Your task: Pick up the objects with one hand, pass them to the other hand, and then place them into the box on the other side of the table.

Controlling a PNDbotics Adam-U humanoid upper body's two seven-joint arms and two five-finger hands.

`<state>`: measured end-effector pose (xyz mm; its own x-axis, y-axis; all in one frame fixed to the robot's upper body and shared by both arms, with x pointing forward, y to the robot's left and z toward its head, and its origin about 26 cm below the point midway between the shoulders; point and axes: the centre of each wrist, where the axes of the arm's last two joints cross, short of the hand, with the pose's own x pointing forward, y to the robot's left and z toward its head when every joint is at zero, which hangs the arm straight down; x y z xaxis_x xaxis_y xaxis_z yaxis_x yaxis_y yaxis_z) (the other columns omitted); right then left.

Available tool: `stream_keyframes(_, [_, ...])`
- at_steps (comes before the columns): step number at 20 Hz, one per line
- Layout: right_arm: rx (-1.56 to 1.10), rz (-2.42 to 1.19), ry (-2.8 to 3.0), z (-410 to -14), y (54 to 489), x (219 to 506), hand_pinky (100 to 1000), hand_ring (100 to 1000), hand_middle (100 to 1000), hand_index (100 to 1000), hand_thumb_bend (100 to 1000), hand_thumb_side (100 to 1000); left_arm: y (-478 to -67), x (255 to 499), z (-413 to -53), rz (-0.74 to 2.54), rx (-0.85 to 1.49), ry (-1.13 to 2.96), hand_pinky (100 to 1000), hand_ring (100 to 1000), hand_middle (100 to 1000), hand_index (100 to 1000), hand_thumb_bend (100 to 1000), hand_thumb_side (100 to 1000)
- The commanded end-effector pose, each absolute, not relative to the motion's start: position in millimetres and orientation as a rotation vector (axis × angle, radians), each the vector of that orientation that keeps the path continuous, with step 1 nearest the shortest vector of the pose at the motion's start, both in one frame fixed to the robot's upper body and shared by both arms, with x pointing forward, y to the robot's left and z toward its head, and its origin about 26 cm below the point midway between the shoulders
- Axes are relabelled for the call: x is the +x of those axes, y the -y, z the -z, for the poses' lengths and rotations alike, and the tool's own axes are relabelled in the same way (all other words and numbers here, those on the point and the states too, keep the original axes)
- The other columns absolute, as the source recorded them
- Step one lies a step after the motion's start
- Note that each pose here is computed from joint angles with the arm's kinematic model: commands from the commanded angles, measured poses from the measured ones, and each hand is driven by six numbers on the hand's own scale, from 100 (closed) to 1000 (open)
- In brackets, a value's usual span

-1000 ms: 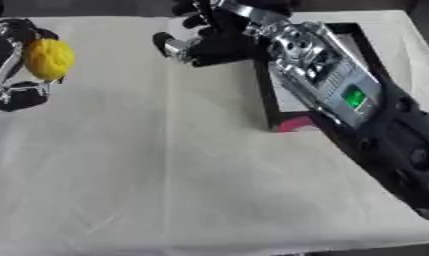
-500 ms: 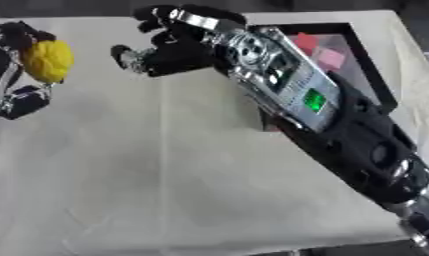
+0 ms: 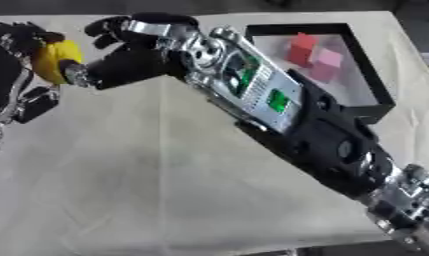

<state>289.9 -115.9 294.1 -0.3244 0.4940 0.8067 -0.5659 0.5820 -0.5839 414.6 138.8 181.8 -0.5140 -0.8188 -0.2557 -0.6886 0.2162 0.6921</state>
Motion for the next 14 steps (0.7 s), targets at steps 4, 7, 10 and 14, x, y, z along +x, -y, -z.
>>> stream_keyframes(4, [0.081, -1.1, 1.585, -302.0, 106.5, 282.0, 986, 982, 964, 1000, 219, 445, -129.1, 411.4, -192.1, 1.113, 1.473, 2.386, 672, 600, 575, 744, 185, 100])
stream_keyframes(7, [0.069, -1.1, 1.584, -301.9, 102.2, 284.5, 986, 985, 967, 1000, 224, 438, -125.1, 410.1, -193.2, 1.079, 1.454, 2.436, 669, 596, 571, 742, 149, 100])
stream_keyframes(10, [0.029, -1.075, 1.588, -298.2, 97.9, 294.0, 986, 988, 971, 1000, 231, 434, -123.4, 409.8, -190.7, 1.02, 1.411, 2.485, 666, 588, 565, 738, 110, 100])
stream_keyframes(14, [-0.024, -1.054, 1.588, -289.5, 93.1, 309.0, 986, 990, 973, 1000, 246, 424, -123.6, 410.7, -189.2, 0.979, 1.391, 2.522, 667, 589, 566, 738, 109, 100])
